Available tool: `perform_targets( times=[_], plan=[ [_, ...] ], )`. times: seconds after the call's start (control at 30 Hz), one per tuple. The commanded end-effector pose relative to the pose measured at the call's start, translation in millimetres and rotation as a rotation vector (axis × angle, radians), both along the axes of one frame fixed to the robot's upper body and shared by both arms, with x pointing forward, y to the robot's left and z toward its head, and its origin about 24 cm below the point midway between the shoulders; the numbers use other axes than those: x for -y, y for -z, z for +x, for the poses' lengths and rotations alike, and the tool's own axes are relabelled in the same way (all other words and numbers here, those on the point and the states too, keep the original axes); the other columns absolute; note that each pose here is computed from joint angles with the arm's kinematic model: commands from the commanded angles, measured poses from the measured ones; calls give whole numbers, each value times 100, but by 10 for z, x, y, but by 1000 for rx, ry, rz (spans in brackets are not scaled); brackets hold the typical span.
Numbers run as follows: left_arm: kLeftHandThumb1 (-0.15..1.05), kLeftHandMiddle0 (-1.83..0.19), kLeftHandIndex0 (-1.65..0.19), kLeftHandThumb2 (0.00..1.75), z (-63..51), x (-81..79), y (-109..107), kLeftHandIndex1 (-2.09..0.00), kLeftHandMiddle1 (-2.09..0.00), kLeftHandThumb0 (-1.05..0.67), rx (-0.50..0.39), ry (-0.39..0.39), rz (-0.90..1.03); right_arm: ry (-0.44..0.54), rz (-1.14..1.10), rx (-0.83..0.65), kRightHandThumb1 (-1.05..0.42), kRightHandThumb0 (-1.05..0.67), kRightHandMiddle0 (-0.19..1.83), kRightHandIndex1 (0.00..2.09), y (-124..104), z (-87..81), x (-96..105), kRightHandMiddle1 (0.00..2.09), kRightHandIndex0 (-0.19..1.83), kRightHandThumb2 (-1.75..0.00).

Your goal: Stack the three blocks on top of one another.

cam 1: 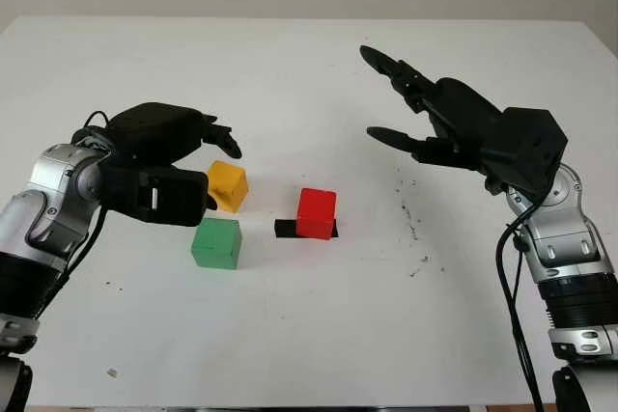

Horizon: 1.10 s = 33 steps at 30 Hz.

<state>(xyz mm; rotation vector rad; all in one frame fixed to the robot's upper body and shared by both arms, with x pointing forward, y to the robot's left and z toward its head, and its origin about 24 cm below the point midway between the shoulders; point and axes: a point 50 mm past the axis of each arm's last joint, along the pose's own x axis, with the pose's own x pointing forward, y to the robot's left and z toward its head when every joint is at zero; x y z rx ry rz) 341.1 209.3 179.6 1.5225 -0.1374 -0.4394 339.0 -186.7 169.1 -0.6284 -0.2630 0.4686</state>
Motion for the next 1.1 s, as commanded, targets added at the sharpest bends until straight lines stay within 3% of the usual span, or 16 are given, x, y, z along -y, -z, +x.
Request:
perform_targets(
  times=[0.0, 0.5, 0.77, 0.93, 1.07],
  plan=[
    [82, -31, -40, 5, -7, 7, 50, -89, -6, -54, -12, 3, 1, 6, 1, 21, -105, -76, 5, 5, -50, -10, 30, 6, -13, -26],
    [93, -42, -47, 7, -3, 1, 122, -110, -8, -33, -40, 41, -38, 5, -8, 20, -105, -78, 5, 5, -43, -2, 36, 6, -13, -27],
    [99, -43, -40, 6, 6, -27, 109, -121, -6, -28, -77, 59, -118, 8, -6, 10, -105, -75, 4, 5, -40, -10, 31, 5, -15, -24],
    [103, -38, -34, 7, 30, -57, 12, -122, -4, -29, -138, 51, -228, 3, 0, -1, -105, -74, 4, 5, -25, -5, 40, 5, -16, -20],
    [103, -34, -31, 5, 47, -70, -130, -135, -4, -33, -157, 43, -374, 2, 0, -7, -105, -73, 4, 5, -18, -1, 36, 5, -17, -17]
  ],
)
